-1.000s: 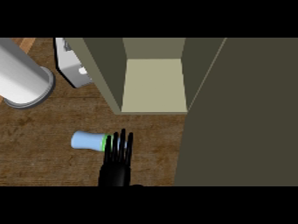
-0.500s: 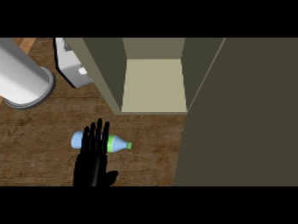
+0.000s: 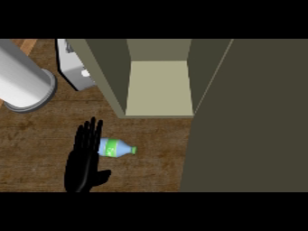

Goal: Pick up the bottled water, place it into the cabinet and close the cabinet

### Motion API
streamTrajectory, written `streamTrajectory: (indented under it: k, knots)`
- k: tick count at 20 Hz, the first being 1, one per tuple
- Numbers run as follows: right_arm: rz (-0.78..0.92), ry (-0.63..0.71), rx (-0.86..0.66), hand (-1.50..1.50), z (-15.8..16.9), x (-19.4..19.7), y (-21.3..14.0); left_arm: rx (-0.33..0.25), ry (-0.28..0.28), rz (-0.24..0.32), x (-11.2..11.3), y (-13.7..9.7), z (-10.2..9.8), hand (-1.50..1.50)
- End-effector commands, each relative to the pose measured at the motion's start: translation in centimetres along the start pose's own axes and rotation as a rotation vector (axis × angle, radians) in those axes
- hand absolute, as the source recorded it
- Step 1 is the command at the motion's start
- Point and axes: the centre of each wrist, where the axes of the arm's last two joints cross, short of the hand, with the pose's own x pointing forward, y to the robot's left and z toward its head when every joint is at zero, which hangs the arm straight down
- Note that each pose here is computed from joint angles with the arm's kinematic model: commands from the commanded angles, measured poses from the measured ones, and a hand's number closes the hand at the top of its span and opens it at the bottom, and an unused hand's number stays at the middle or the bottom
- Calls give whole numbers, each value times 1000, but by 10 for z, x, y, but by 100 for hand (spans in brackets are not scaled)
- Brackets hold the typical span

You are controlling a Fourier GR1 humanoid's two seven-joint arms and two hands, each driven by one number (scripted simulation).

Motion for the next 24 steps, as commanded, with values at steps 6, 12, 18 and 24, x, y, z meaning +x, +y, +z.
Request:
streamTrajectory:
  k: [6, 12, 18, 24]
  knots:
    - [-2, 18, 5, -150, 1, 1, 2, -41, 10, 112, -15, -9, -26, -150]
    - [-23, 19, -14, -150, -1, 3, 3, -97, 48, 191, -44, 0, -28, -150]
    - [-24, 10, 13, -150, 1, 15, 5, -128, 53, 233, -30, -28, -29, -150]
    - [-27, 20, 8, -150, 6, -8, -4, -215, 38, 211, -41, -41, -22, -150]
